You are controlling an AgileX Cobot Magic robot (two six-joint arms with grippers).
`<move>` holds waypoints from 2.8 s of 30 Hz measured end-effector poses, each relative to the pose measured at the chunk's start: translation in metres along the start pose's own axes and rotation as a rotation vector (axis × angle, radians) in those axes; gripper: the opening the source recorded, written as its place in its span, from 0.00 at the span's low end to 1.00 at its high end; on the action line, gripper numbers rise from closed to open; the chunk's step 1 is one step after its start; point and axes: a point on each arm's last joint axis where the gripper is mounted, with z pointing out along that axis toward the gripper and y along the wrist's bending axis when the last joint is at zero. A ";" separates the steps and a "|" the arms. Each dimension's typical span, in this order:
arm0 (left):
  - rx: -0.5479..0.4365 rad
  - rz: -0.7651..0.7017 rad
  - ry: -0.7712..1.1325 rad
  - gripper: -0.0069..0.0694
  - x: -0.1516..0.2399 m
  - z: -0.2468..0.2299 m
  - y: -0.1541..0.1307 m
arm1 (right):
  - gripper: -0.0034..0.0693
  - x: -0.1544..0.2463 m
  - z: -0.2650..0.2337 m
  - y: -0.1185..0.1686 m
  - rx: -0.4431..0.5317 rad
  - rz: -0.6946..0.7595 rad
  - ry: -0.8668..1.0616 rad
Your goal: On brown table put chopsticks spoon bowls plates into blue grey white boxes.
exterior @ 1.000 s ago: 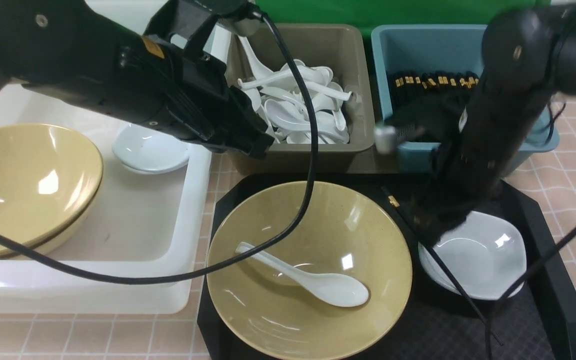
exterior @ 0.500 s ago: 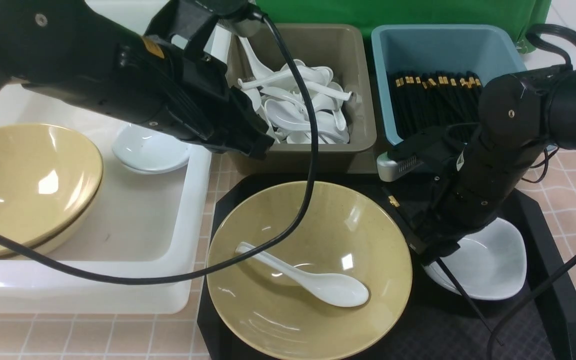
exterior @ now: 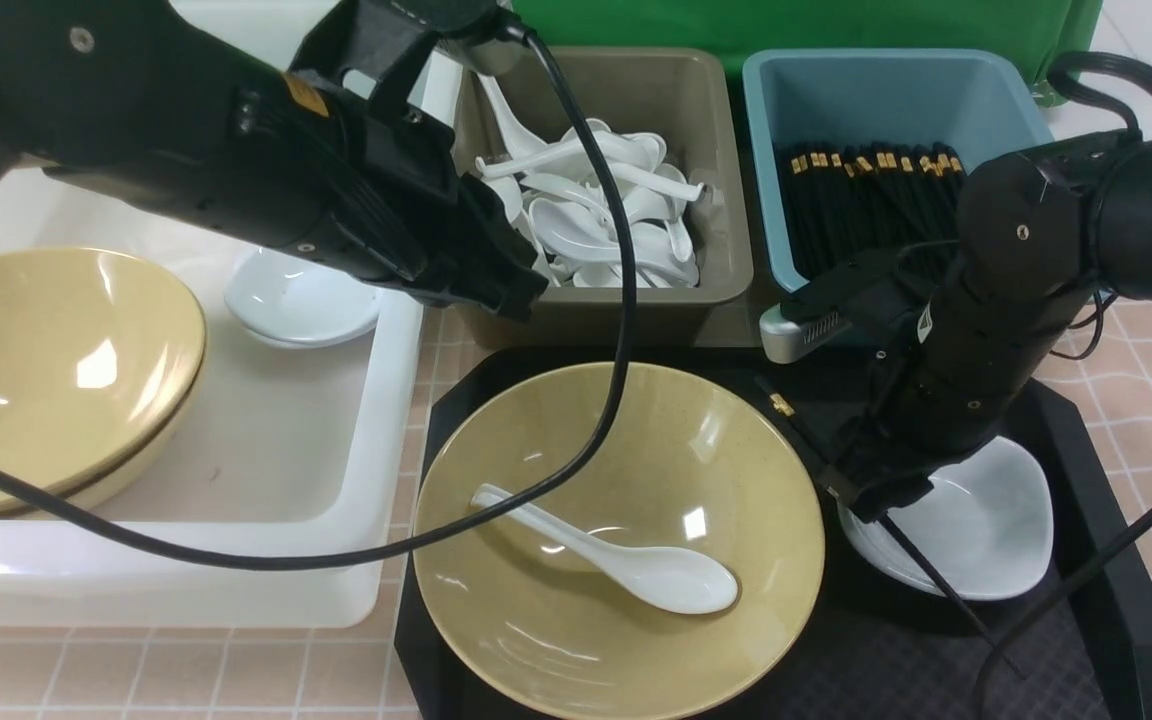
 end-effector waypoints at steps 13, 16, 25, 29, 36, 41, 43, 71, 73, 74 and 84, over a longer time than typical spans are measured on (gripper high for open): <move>0.000 0.002 0.000 0.10 0.000 0.000 0.000 | 0.29 0.001 0.007 0.000 -0.006 -0.001 0.035; 0.000 0.004 0.000 0.10 0.000 0.000 0.000 | 0.17 0.001 -0.002 0.000 -0.001 -0.001 0.009; -0.013 -0.005 -0.033 0.10 -0.003 0.000 0.001 | 0.17 0.004 -0.061 0.000 0.044 -0.005 -0.156; -0.030 -0.066 -0.096 0.10 -0.012 0.017 0.008 | 0.17 -0.018 -0.102 -0.023 0.116 0.042 -0.373; -0.025 -0.065 -0.187 0.10 -0.057 0.045 0.022 | 0.17 -0.066 -0.127 -0.080 0.199 0.270 -0.701; -0.043 -0.030 -0.283 0.10 -0.090 0.042 0.029 | 0.17 -0.096 -0.118 -0.114 0.215 0.374 -0.803; -0.049 -0.022 -0.310 0.10 -0.096 0.037 0.029 | 0.18 -0.105 -0.108 -0.125 0.212 0.407 -0.806; -0.103 0.097 -0.050 0.10 -0.006 -0.091 -0.011 | 0.62 -0.093 -0.130 -0.014 -0.064 -0.156 -0.320; -0.134 0.070 -0.027 0.10 0.016 -0.091 -0.013 | 0.62 -0.090 -0.132 0.009 -0.082 -0.235 -0.312; -0.148 0.058 -0.016 0.10 0.027 -0.090 -0.013 | 0.62 -0.087 -0.132 0.022 -0.092 -0.277 -0.305; -0.187 -0.002 -0.010 0.10 0.083 -0.078 -0.019 | 0.62 -0.067 -0.096 0.112 -0.181 -0.618 -0.168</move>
